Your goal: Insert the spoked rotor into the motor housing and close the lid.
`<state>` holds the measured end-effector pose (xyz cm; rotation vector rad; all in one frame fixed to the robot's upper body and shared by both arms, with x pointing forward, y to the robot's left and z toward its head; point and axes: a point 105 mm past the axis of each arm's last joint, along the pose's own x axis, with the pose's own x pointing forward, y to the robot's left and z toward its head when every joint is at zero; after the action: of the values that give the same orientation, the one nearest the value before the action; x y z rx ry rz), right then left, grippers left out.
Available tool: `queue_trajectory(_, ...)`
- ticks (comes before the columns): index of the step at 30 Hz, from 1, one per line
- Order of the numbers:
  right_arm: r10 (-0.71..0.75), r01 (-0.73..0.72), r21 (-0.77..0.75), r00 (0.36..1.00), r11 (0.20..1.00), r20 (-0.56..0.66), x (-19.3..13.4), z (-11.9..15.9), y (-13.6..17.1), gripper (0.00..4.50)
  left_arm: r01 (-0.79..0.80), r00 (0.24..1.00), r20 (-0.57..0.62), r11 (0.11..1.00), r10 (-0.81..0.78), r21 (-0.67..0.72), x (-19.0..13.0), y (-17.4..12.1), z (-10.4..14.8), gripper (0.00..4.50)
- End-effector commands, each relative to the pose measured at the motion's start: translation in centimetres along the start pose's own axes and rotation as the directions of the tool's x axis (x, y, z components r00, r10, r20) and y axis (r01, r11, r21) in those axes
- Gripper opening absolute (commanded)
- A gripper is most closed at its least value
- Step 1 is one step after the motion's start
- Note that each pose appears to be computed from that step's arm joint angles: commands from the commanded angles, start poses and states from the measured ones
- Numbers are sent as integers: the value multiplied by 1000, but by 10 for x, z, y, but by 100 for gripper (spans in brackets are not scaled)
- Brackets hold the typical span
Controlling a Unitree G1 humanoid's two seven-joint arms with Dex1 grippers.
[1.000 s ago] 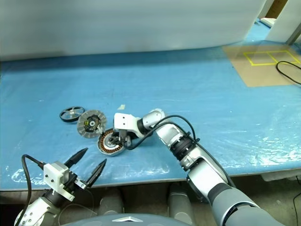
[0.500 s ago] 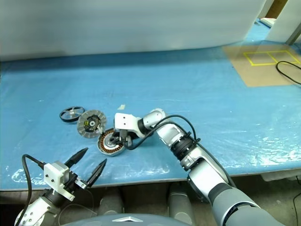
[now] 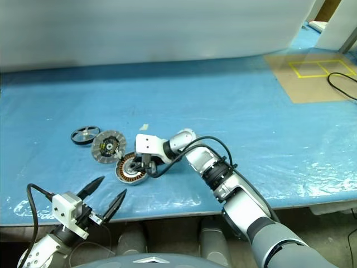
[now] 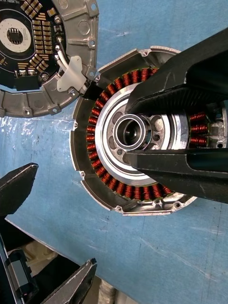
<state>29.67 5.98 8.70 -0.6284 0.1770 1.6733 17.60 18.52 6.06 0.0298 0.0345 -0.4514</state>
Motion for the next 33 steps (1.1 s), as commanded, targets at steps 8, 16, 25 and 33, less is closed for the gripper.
queue_trajectory(8,2,-1,-20,1000,1000,28,1,9,2,66,-1,1000,14,1000,0,7,-2,1,5,450)
queue_trajectory(16,-48,47,8,997,999,62,0,13,-6,304,0,1000,11,1000,0,4,-2,0,4,450)
queue_trajectory(25,-93,66,141,975,988,201,-7,39,-21,335,6,1000,8,1000,-6,2,0,0,3,450)
queue_trajectory(33,-76,54,138,983,989,164,2,29,-12,101,7,1000,6,1000,-7,2,0,1,3,450)
